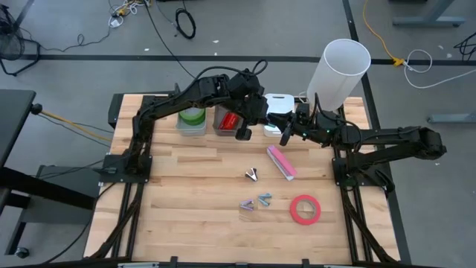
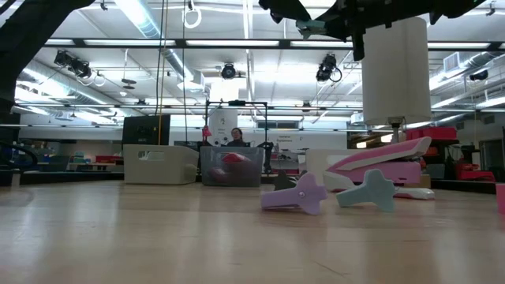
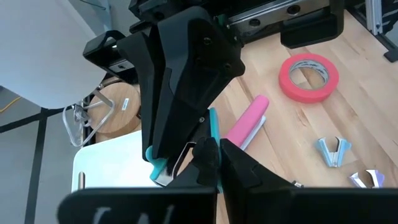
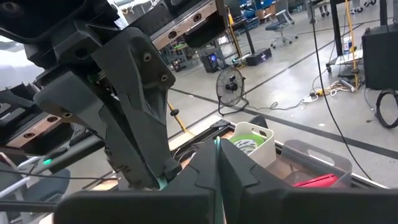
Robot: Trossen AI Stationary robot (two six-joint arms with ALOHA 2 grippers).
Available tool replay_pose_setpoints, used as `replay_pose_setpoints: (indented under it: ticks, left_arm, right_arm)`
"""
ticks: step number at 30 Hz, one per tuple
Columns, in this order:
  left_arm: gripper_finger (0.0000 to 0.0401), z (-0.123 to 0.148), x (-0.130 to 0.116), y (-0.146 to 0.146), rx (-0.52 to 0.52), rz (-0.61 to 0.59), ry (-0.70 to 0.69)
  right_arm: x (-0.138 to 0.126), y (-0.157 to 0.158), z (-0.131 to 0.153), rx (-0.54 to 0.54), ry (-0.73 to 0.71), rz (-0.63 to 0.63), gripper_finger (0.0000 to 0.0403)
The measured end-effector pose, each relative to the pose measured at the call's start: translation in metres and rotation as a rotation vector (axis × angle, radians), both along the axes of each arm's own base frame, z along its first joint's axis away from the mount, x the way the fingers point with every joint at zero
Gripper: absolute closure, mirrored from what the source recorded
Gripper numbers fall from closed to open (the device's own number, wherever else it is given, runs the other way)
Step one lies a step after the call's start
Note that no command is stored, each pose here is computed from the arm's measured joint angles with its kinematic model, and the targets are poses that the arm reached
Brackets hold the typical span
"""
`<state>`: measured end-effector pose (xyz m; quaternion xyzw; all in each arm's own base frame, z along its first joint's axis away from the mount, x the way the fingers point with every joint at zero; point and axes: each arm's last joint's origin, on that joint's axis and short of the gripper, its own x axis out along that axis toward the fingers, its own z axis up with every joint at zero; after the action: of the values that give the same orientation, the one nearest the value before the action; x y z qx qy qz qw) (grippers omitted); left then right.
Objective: Pick and place Stapler, Stapler remover, tape
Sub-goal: Put the top light blue staple remover into the white bin
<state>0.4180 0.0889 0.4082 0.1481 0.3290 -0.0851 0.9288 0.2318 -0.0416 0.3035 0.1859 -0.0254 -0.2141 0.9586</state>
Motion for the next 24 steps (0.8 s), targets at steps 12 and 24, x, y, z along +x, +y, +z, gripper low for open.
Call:
replay_pose_setpoints:
  ticks: [12,24]
  left_arm:
    - [0.0384,0.0001,0.0001,-0.0001,-0.003,-0.001,-0.001]
    - [0.0313,0.0003,0.0,-0.0001,-0.022,0.023,0.001]
  right_arm:
    - [0.0002,0.0005,-0.0004,-0.007,0.007,0.02,0.0399]
    - [0.0002,0.0003,-0.0016,-0.009,0.016,0.015,0.0399]
